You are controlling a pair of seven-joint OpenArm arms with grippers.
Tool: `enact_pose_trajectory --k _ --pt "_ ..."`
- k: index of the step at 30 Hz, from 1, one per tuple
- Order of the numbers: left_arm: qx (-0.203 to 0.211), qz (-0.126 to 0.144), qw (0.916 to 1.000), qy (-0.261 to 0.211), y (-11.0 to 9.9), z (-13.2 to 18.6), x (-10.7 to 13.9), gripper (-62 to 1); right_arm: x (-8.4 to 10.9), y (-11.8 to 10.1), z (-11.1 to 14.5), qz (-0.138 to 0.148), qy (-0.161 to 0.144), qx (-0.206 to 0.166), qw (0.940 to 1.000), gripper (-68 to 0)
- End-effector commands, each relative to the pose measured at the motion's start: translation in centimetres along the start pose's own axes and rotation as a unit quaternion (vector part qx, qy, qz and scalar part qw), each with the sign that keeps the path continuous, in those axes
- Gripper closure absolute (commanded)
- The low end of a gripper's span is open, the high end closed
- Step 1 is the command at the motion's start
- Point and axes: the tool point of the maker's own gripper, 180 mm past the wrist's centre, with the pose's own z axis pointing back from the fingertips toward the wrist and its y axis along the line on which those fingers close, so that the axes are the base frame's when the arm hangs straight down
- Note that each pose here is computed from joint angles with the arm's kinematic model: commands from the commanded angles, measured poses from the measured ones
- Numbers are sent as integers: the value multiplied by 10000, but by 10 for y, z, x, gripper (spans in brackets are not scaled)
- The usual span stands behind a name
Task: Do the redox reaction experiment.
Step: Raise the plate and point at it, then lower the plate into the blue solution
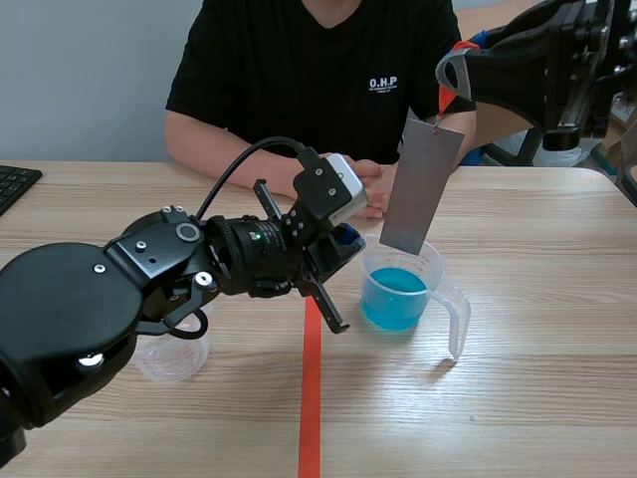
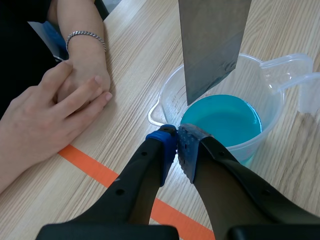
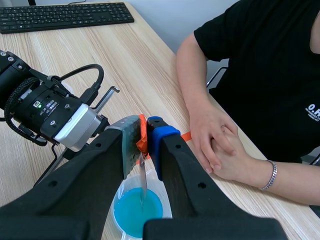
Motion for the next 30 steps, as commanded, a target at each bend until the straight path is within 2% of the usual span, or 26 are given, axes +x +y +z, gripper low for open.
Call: enact_pose_trajectory --k 1,8,14,17,19,22,27,30 --pt "82 -53 9997 -219 8 -1 15 -51 16 -3 3 187 -169 -10 9997 -17" --pt "98 -81 9999 -112 10 5 5 -51 16 -3 3 191 -163 -12 9997 -17" --pt "688 -325 9971 71 32 43 -13 -51 15 -3 3 199 -153 -17 9997 -17" --pt "884 -287 9955 164 39 70 -24 -51 15 -3 3 199 -153 -17 9997 -17" --pt "965 -208 9948 259 40 90 -32 -51 15 -3 3 205 -146 -20 9997 -17" --pt "1310 -79 9903 459 49 124 -47 -51 14 -3 2 196 -146 -26 9997 -17" --pt "1844 139 9787 894 55 185 -73 -51 12 -3 2 203 -111 -31 9997 -17" --pt "2070 424 9702 1185 53 218 -92 -51 12 -4 2 187 -114 -38 9998 -17"
